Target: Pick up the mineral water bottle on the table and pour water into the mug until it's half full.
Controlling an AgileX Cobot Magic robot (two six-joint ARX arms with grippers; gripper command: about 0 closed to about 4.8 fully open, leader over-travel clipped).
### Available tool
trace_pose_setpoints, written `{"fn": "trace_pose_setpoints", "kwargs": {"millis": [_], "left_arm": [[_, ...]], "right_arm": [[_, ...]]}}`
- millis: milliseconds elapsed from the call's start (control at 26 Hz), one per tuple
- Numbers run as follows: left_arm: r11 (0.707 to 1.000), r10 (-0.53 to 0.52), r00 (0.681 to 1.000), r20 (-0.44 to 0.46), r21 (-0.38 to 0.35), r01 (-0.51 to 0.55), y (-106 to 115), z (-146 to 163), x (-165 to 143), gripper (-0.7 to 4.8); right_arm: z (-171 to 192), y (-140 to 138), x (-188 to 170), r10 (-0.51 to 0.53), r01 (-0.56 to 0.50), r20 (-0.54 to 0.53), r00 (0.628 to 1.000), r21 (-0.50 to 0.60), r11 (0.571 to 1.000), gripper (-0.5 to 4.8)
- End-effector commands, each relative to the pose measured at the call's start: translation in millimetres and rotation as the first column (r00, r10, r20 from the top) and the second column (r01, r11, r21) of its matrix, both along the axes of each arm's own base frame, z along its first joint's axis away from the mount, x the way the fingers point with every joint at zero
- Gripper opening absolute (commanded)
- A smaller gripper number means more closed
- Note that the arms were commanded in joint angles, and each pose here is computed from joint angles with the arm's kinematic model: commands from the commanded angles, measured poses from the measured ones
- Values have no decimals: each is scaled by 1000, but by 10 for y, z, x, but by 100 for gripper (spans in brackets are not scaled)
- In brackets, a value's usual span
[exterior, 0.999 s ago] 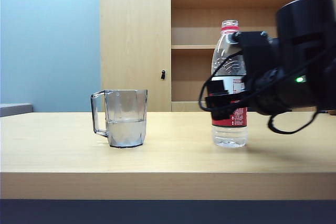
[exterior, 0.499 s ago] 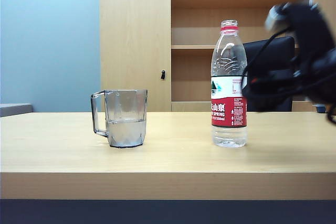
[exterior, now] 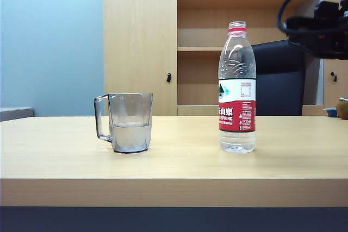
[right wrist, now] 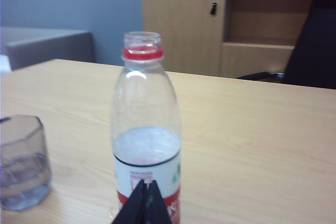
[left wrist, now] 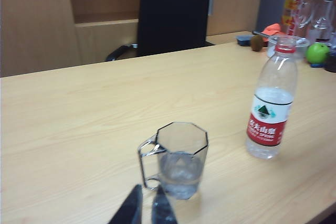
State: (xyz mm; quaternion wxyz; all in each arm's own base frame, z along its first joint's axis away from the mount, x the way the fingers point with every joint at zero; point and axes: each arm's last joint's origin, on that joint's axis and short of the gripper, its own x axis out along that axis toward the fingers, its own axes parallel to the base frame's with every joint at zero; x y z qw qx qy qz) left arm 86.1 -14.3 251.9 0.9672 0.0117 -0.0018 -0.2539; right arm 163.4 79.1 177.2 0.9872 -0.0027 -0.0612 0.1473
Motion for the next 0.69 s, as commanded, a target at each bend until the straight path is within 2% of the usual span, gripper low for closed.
{"fn": "trace_pose_setpoints", "kwargs": {"millis": [38,154,269,499,691], "left_arm": [[996,90,996,12,-7,-89,23,0,-73,30],[989,151,987,49,-14,-150,40,-23,-141,30],[974,226,973,36,-37,-225,61,-155,-158,30],[964,263,965,-9,-29,-263,72,-336,-91,30],[958,287,957,44,-23,-286,79,-480,-6,30]], "right_arm": [[99,24,-56,41,-43,51,998,44,998,-5],[182,69,-137,84,-91,97,992,66,994,-5],[256,170,-259,169,-182,138,976,87,979,-5],[356,276,-431,269,-295,198,943,119,948,-5],[411,308,-524,288,-325,225,931,148,934,-5]]}}
